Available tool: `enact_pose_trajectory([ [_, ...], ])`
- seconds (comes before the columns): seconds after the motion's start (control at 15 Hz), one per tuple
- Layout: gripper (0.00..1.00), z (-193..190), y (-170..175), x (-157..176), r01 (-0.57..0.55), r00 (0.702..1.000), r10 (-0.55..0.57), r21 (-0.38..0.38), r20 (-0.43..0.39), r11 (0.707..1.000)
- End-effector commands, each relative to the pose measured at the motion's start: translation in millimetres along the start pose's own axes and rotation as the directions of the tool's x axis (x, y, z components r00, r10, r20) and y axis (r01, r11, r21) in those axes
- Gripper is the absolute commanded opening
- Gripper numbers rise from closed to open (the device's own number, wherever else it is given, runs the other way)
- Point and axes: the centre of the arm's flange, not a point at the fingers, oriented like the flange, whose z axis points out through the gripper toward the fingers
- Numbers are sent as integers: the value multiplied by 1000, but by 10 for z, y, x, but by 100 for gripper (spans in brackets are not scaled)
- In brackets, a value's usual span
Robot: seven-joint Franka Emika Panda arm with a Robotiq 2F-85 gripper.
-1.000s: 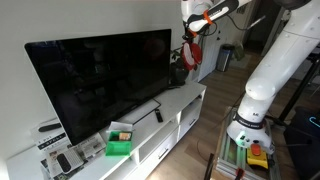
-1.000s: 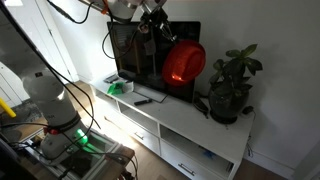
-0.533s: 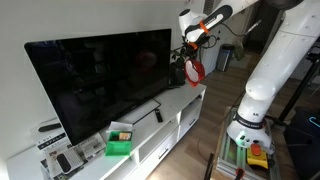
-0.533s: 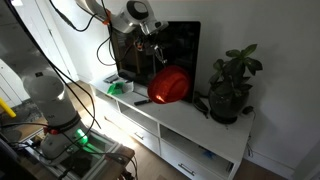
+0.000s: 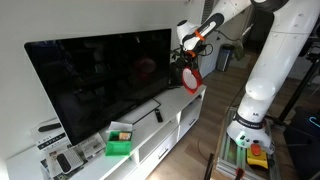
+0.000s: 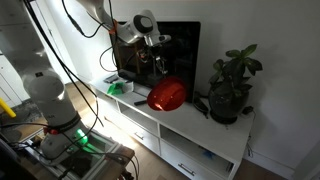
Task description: Remove the orange bowler hat that is hanging on the top right corner of the television and move it on the television stand
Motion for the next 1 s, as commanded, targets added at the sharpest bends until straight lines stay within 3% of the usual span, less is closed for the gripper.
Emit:
enact_pose_trajectory([
  [0.0,1,-3,2,1,0,1000,0,0,-1,1000],
  [0.07,0,-3,2,1,1,1000,-1,1,-1,1000],
  [0.2,0,153,-169,62,28,999,-31,-166,-15,986],
  [0.47,0,521,-486,140,79,994,-99,-352,-39,933],
  [0.93,0,1142,-1004,198,181,976,-216,-419,-36,890],
])
